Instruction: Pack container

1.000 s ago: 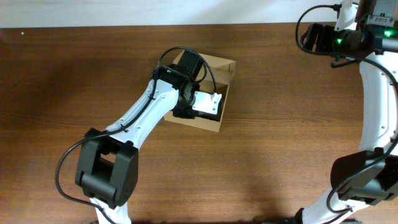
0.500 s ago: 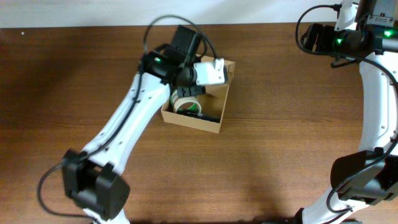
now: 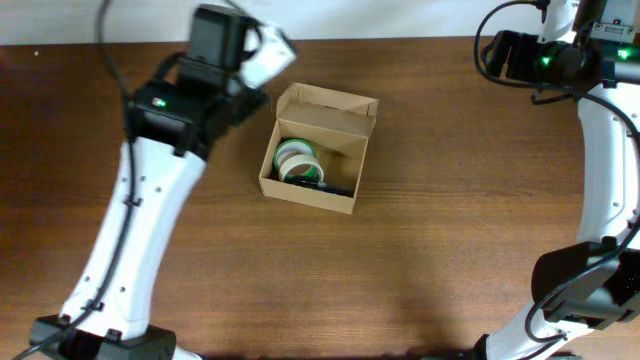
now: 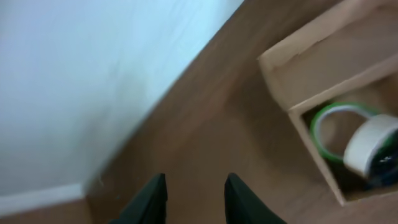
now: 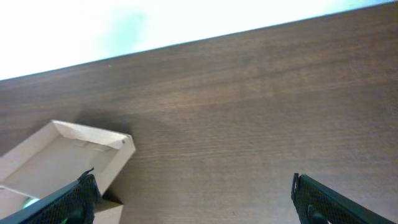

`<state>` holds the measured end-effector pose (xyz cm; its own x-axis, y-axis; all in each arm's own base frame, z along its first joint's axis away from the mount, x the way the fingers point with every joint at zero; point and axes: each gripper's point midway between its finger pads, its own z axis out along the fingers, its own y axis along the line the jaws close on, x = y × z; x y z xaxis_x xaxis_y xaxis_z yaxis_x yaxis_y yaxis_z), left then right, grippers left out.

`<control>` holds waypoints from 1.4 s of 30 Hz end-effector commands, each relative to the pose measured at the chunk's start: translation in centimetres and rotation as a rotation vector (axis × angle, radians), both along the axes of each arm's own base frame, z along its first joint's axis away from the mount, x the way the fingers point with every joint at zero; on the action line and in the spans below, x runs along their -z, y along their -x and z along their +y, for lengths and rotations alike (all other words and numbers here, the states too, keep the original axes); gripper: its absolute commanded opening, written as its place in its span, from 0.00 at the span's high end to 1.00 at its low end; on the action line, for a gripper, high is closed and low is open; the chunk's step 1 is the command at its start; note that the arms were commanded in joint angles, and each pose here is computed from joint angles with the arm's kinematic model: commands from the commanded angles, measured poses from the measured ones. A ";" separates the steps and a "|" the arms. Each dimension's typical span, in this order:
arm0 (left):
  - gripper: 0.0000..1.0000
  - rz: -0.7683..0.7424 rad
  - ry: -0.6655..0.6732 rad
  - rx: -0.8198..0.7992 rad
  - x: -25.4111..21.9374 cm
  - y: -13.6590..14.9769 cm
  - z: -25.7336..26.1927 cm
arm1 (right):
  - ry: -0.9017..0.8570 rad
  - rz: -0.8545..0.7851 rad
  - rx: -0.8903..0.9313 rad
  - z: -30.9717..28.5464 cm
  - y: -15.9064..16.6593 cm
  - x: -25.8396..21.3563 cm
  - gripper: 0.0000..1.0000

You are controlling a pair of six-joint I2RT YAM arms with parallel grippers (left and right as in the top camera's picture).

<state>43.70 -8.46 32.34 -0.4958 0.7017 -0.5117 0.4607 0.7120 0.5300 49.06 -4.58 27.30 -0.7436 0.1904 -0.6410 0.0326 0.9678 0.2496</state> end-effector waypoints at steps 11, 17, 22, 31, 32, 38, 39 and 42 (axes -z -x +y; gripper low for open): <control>0.85 0.197 0.413 -0.301 5.6 -1.5 9.7 | -0.003 0.251 -0.090 5.0 4.2 3.8 0.58; 0.85 0.365 0.486 -0.361 11.9 -2.6 10.6 | -0.053 0.409 -0.088 5.8 5.1 8.1 0.82; 0.85 0.461 0.480 -0.379 15.7 -2.8 10.4 | -0.106 0.533 -0.107 7.8 5.6 13.0 0.96; 0.85 0.484 0.478 -0.384 16.8 -3.0 10.5 | -0.125 0.591 -0.163 13.6 4.5 19.5 0.96; 0.85 0.484 0.478 -0.384 16.8 -3.0 10.5 | -0.127 0.592 -0.174 14.5 4.3 20.1 0.96; 0.84 0.491 0.479 -0.388 16.9 -2.8 10.4 | -0.147 0.583 -0.225 18.6 3.4 22.8 0.96; 0.84 0.492 0.479 -0.388 16.9 -2.8 10.4 | -0.154 0.577 -0.237 19.1 3.2 23.1 0.96; 0.84 0.502 0.479 -0.390 16.9 -2.6 10.4 | -0.194 0.539 -0.278 20.7 2.5 22.9 0.96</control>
<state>46.40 2.27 15.38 -0.9079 0.2041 -0.3660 0.2403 0.9691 -0.0556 46.49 14.76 4.45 -0.9899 0.0170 -0.1410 -0.0394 0.9209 0.3879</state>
